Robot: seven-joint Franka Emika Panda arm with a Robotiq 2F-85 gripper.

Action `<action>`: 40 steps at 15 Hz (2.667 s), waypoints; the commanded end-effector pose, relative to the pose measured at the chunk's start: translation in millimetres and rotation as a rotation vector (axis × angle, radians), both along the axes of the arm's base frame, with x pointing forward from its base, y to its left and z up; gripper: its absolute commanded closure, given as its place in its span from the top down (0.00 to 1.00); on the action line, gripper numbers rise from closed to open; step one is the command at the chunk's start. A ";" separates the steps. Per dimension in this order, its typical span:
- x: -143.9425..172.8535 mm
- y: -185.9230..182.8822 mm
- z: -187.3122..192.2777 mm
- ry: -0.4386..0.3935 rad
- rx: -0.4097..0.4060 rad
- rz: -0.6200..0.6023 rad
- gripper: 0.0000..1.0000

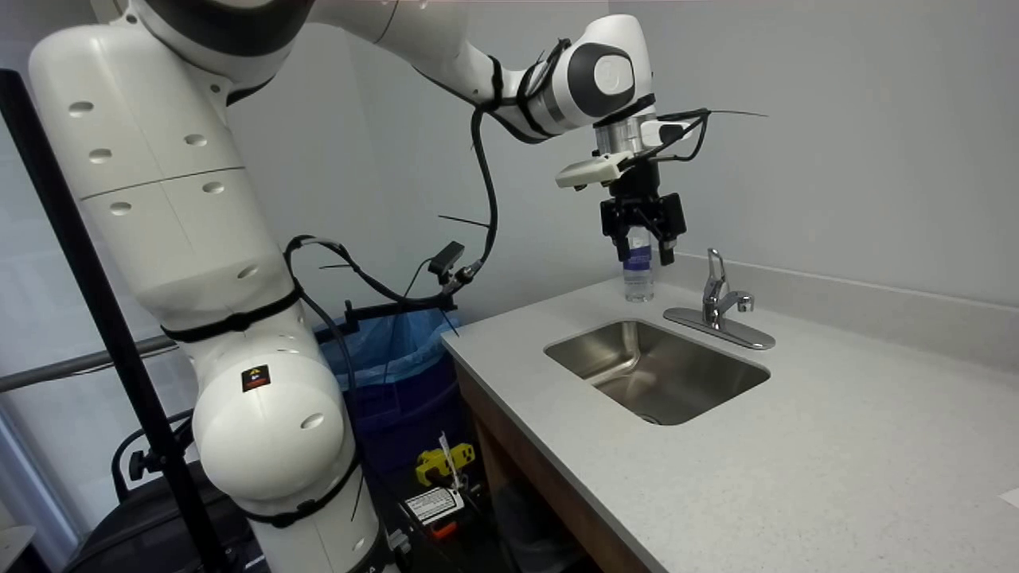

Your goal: Move the spout to the left

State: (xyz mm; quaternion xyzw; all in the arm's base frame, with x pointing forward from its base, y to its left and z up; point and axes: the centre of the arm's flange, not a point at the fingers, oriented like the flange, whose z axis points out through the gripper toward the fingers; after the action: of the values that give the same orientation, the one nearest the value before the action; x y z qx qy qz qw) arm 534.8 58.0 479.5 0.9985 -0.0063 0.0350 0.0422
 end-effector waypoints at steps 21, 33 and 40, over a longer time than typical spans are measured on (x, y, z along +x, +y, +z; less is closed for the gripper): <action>78.4 -26.5 -22.8 -0.061 -0.025 -0.182 1.00; 136.9 -54.1 -38.4 -0.155 -0.061 -0.267 1.00; 158.5 -53.5 -48.5 -0.219 -0.052 -0.303 1.00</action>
State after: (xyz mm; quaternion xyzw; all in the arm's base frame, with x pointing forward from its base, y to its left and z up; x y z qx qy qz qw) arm 675.2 3.7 433.5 0.9804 -0.1476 0.1164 0.0592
